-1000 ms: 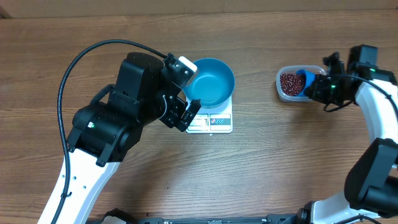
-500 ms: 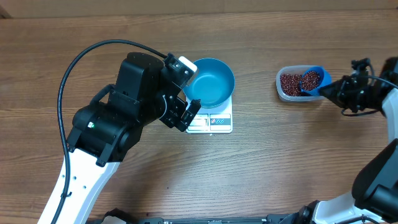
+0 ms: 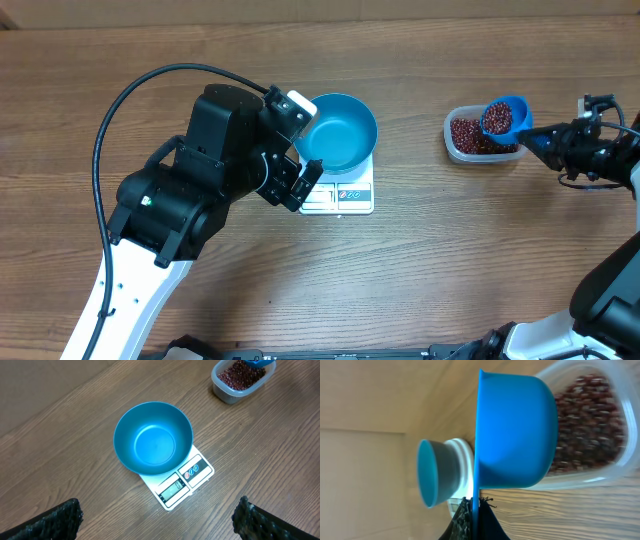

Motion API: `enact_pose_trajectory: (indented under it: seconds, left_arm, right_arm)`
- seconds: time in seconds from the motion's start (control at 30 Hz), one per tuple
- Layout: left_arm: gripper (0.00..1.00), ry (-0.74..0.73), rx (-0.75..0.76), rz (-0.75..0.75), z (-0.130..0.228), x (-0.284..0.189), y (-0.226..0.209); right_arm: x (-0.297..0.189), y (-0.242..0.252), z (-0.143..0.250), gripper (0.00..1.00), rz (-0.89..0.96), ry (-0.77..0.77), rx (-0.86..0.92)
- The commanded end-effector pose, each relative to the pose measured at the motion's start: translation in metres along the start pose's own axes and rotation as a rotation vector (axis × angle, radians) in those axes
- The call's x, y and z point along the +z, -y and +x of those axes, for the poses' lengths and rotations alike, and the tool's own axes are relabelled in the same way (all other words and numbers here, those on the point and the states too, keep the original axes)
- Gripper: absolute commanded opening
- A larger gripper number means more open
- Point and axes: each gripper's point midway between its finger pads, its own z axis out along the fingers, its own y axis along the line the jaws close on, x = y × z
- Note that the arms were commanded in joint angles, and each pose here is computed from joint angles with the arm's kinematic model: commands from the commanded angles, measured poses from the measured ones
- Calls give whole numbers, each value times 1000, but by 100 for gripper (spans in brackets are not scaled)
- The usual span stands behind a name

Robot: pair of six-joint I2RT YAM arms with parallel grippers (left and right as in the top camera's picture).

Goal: Scoop item into bowl and weigh 150g on scale
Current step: 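Scoop red beans from the tub with the right gripper's blue scoop, then carry the filled scoop with the right gripper over the teal bowl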

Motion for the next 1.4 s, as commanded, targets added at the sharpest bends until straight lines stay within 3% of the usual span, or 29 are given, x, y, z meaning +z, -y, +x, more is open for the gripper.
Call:
enact_pose_trajectory:
  seconds: [0.0, 0.37, 0.77, 1.07, 1.37]
  left_arm:
    - [99, 26, -13, 13, -8, -6, 2]
    - [100, 26, -12, 13, -8, -6, 2]
    - [99, 26, -13, 13, -8, -6, 2]
    - [100, 26, -13, 13, -8, -6, 2]
    - [99, 26, -13, 13, -8, -6, 2]
  right_arm:
    - [-7, -31, -6, 4, -147, 24, -51]
    - [-2, -55, -1, 4, -255, 0, -66]
    - [35, -90, 15, 4, -300, -98, -129]
    - [76, -133, 25, 4, -342, -152, -246]
    - [115, -176, 40, 4, -256, -150, -415]
